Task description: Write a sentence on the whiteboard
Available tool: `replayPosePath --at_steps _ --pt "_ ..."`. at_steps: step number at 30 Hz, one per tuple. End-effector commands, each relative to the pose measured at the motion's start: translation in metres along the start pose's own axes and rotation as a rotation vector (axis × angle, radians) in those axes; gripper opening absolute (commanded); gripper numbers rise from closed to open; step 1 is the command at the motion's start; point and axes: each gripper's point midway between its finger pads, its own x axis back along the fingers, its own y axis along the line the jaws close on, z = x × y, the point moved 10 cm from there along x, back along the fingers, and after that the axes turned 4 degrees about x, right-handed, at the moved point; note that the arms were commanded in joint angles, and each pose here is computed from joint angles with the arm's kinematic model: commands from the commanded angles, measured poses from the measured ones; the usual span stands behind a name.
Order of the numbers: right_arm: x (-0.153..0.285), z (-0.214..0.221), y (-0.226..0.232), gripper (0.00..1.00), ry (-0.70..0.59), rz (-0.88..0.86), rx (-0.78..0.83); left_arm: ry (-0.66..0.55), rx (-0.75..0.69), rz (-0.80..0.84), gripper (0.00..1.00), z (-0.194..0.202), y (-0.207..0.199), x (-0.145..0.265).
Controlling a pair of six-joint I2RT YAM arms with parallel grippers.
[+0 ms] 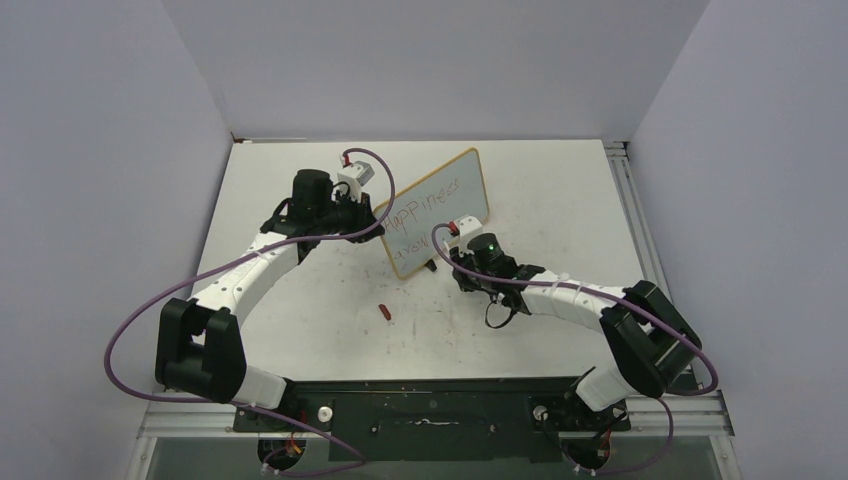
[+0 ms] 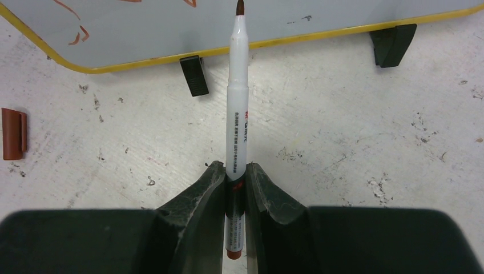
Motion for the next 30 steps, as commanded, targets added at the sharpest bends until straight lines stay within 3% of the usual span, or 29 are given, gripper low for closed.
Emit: replayPosePath --at_steps 1,30 --pt "-0.001 -0.029 0.003 0.05 -0.111 -0.03 0.018 -0.061 -0.051 0.03 0.0 -0.017 -0.009 0.008" --pt "-0.028 -0.037 0.005 0.05 -0.089 -0.032 0.033 -0.062 -0.052 0.034 0.0 -0.016 -0.011 0.009"
